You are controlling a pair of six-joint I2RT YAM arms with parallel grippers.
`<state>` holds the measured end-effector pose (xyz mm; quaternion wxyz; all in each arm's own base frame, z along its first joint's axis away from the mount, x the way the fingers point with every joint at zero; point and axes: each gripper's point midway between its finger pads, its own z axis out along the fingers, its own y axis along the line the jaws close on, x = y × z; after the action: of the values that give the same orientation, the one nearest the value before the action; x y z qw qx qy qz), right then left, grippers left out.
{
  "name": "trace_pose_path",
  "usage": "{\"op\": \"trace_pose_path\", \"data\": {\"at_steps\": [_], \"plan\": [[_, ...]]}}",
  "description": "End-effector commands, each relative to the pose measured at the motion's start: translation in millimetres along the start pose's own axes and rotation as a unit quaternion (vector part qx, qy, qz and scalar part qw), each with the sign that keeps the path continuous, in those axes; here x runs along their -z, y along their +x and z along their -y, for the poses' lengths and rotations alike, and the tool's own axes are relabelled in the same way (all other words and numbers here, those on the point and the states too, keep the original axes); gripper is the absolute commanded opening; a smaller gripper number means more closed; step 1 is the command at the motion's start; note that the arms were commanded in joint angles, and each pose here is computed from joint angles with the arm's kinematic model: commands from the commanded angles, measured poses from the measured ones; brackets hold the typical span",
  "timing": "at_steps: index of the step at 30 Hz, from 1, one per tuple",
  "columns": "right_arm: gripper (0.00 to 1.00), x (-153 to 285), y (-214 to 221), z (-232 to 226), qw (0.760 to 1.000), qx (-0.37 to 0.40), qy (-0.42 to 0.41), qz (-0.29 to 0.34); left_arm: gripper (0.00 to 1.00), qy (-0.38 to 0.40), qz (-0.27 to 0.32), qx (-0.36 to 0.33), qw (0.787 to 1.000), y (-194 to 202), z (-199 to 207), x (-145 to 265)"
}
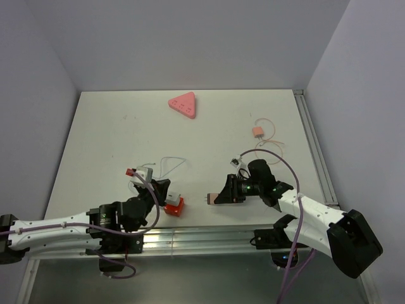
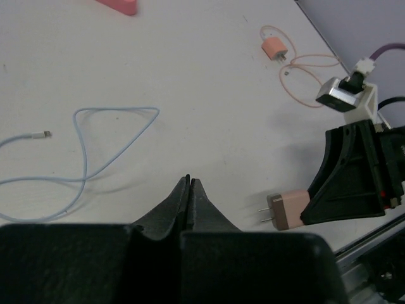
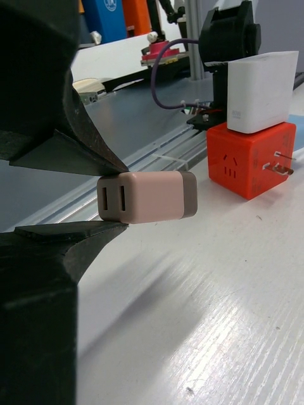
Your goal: Insert the plug
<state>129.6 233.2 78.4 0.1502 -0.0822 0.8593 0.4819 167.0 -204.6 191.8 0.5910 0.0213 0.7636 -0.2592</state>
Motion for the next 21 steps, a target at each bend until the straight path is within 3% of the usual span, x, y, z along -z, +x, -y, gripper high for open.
{"op": "trace_pose_path", "data": {"at_steps": [1, 12, 21], "plan": [[0.00, 1, -5, -5, 1.000, 0.012, -0.008, 0.012, 0.01, 0.067, 0.067, 0.012, 0.995, -25, 26, -4], [0.00, -1, -3, -3, 1.000, 0.008, -0.007, 0.009, 0.01, 0.104, 0.086, -0.102, 0.986, 1, 33, -16], [0.00, -2, -2, -5, 1.000, 0.008, -0.012, 0.007, 0.01, 0.093, 0.059, -0.093, 0.990, 41, 18, -23]]}}
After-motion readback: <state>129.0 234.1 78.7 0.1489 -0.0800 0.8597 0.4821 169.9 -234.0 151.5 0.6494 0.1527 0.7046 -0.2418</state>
